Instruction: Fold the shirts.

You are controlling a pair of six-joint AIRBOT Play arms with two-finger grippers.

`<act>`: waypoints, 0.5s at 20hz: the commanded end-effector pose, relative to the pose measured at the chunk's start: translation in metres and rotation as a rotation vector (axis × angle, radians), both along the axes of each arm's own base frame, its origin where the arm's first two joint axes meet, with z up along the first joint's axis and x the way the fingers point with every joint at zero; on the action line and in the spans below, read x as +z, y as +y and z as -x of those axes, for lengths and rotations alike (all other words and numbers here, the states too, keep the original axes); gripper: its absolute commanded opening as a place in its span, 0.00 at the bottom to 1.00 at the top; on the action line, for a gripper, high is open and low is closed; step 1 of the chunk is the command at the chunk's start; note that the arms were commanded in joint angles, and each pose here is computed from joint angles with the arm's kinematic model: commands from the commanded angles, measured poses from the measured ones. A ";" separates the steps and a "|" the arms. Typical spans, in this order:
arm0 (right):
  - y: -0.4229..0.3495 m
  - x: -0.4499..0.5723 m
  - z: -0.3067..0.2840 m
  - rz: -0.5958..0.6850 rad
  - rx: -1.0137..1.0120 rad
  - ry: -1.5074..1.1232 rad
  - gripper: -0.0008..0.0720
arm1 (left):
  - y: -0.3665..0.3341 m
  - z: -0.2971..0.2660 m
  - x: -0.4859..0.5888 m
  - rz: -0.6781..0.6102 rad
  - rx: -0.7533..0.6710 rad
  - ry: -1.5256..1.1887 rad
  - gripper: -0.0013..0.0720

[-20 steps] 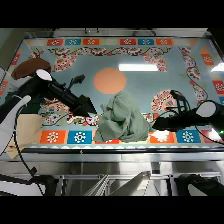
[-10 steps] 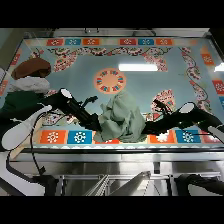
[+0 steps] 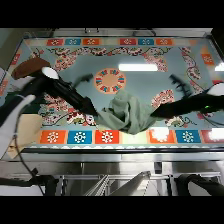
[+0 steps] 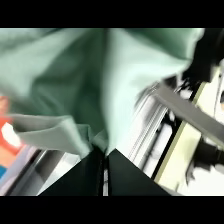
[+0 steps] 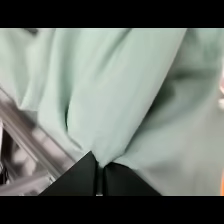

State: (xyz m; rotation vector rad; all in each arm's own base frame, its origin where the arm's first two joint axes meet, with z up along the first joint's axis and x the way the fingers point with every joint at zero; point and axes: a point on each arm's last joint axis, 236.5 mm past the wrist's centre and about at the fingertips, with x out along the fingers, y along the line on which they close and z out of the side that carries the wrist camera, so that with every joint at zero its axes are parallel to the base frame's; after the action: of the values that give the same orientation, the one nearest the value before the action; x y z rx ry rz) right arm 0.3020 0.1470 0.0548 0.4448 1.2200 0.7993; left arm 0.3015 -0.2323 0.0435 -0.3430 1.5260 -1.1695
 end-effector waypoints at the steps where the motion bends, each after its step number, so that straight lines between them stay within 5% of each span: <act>1: -0.040 0.136 -0.008 -0.054 -0.138 -0.358 0.04 | 0.020 -0.001 0.138 0.230 0.121 -0.253 0.05; 6: -0.027 0.278 0.045 -0.245 -0.225 -0.761 0.04 | 0.050 0.051 0.256 0.332 0.240 -0.623 0.05; 10: -0.009 0.292 0.078 -0.176 -0.182 -0.890 0.04 | 0.078 0.073 0.283 0.224 0.372 -0.848 0.05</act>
State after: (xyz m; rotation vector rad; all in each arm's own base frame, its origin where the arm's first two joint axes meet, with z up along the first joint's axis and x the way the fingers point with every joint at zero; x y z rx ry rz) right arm 0.2498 0.1252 0.3237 0.3547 0.3824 0.8059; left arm 0.2448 -0.1702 0.3022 -0.2857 0.7024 -1.1246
